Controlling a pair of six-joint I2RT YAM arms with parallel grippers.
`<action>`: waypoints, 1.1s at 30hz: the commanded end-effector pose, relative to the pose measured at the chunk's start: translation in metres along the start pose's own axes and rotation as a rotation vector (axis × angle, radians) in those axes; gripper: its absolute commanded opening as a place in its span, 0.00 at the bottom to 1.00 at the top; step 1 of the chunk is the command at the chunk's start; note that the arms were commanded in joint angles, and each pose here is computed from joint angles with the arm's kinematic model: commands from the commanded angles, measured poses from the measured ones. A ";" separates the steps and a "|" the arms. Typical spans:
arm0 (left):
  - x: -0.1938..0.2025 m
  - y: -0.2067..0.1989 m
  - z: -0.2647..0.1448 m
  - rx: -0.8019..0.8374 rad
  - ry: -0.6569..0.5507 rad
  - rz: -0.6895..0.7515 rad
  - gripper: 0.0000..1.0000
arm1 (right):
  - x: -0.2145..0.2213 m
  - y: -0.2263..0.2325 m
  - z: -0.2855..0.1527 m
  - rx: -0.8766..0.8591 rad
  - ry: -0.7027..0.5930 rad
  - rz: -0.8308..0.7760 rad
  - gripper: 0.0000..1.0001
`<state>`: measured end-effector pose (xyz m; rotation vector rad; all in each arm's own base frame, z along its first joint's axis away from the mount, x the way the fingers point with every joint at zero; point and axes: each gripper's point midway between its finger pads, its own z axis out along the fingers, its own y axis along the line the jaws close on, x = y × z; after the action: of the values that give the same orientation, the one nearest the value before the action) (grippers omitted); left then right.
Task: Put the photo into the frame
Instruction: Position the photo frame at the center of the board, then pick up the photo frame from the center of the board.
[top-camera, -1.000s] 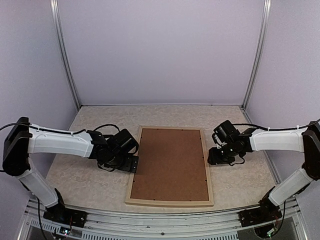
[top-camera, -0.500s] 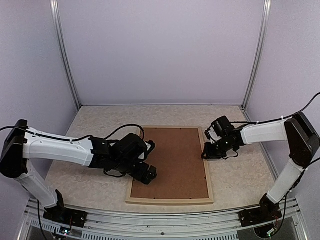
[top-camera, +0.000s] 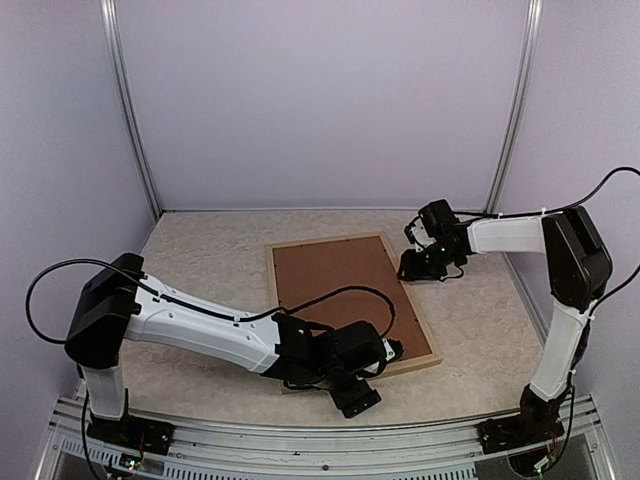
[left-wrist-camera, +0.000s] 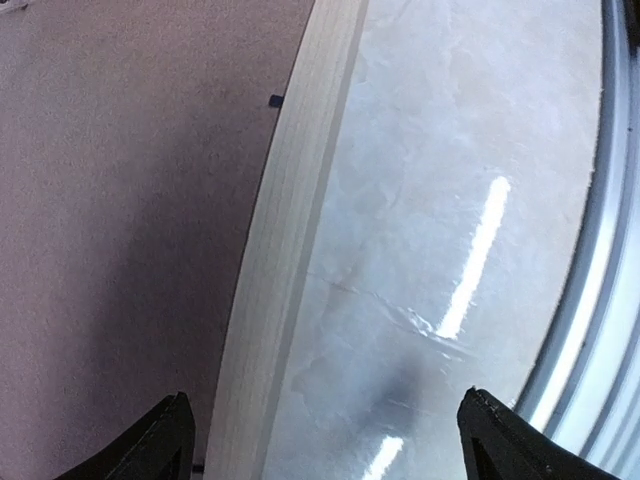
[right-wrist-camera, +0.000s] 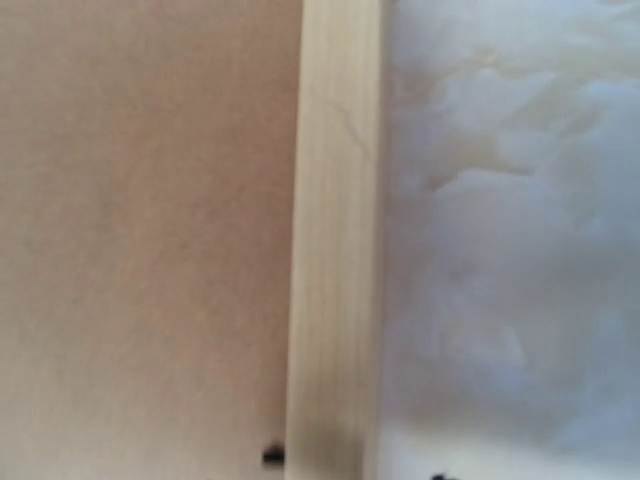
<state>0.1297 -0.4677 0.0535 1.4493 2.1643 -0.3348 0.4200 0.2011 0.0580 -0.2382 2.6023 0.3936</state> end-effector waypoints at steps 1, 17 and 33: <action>0.003 0.016 0.017 -0.114 0.048 0.064 0.90 | 0.008 -0.006 -0.030 0.025 -0.014 -0.016 0.47; -0.019 0.029 0.017 -0.109 -0.004 0.095 0.89 | 0.086 -0.016 -0.064 0.007 0.017 0.059 0.48; -0.021 0.059 0.003 -0.059 -0.035 0.017 0.86 | 0.127 -0.008 -0.072 -0.081 0.062 0.081 0.48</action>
<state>0.1819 -0.4654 0.0406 1.4519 2.1313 -0.1988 0.2873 0.1540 0.0434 -0.1806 2.6991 0.4525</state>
